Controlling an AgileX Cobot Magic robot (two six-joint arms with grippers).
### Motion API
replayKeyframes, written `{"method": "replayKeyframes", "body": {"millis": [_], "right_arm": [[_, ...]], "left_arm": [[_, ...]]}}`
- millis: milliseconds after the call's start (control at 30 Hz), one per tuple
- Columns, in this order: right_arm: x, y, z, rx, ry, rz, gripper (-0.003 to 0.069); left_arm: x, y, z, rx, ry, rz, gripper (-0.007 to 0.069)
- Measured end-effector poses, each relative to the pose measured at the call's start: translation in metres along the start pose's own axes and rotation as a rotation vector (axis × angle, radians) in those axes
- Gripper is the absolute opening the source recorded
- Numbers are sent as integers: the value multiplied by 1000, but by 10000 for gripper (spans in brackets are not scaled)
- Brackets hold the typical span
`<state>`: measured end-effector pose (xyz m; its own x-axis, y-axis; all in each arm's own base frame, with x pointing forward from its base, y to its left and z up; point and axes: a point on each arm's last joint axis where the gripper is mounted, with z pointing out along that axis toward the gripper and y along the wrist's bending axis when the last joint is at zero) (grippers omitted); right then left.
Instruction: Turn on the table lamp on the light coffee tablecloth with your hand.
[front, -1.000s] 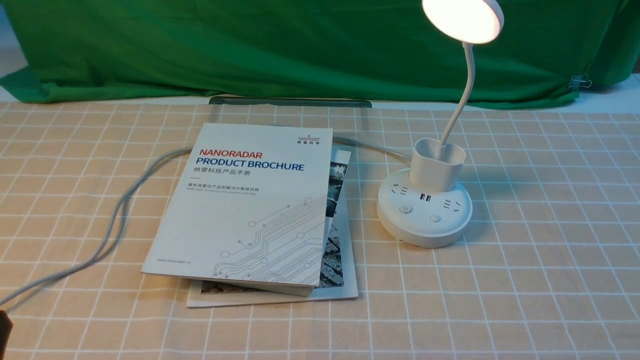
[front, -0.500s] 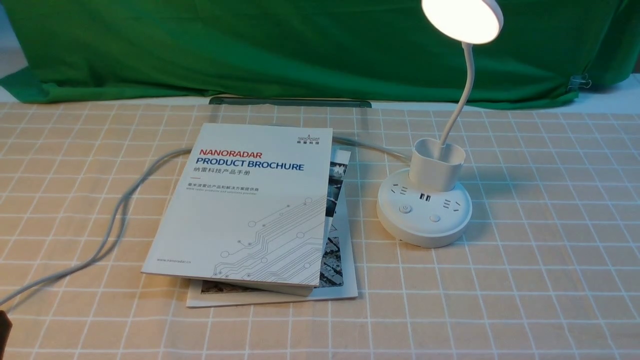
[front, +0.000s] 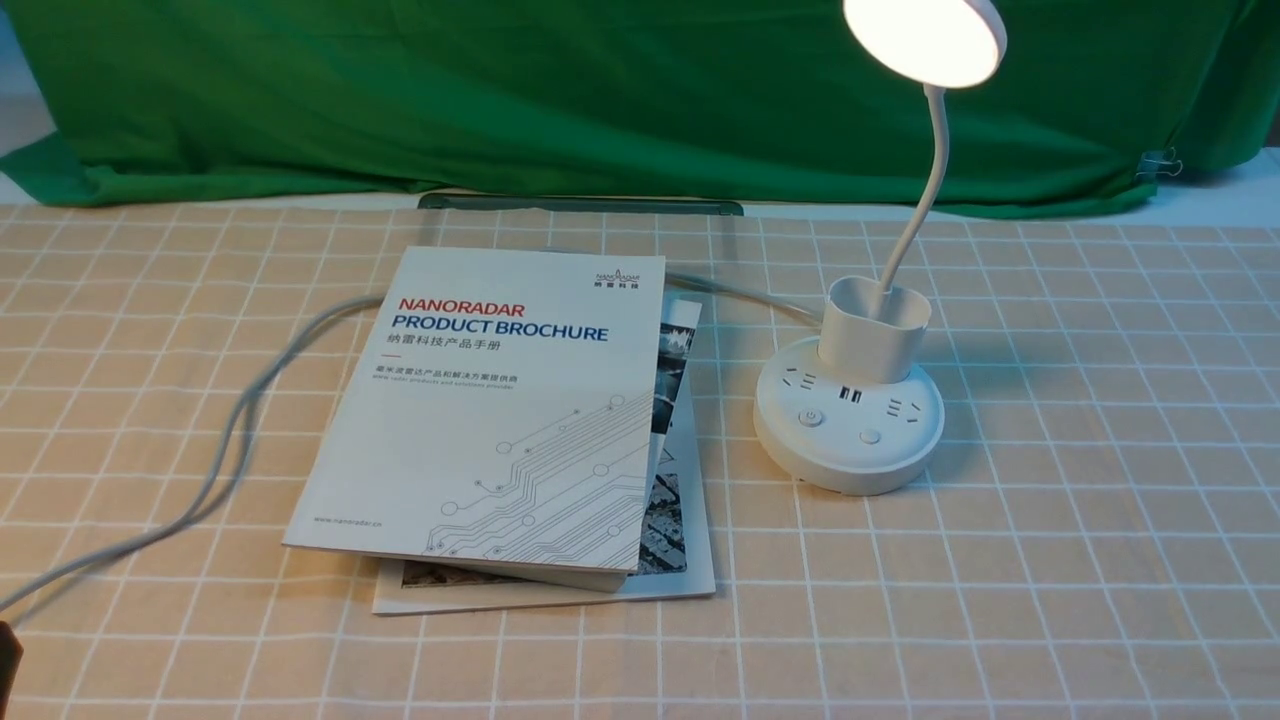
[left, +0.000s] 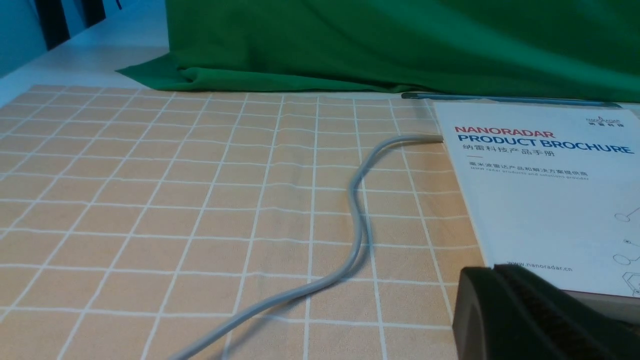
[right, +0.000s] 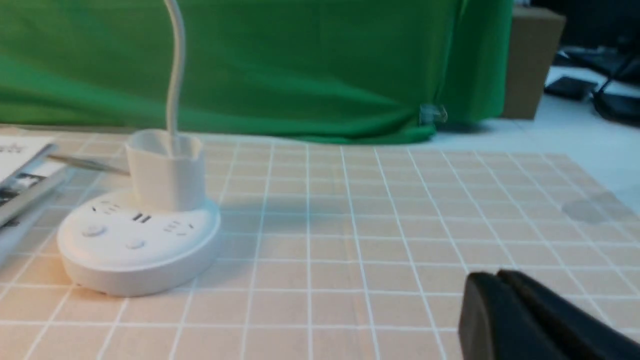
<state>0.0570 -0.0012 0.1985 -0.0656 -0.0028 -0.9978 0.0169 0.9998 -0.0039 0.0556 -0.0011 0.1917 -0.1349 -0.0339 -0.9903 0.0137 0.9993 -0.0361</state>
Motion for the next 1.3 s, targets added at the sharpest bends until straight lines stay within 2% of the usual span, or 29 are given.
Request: {"method": "replayKeyframes", "body": {"millis": [233,1300], "right_arm": [[9,0,0,4,78,30,29],[9,0,0,5,85,30,68]], "left_arm": [[0,0,0,0,0,0,21],[0,0,0,0,0,0,21]]}}
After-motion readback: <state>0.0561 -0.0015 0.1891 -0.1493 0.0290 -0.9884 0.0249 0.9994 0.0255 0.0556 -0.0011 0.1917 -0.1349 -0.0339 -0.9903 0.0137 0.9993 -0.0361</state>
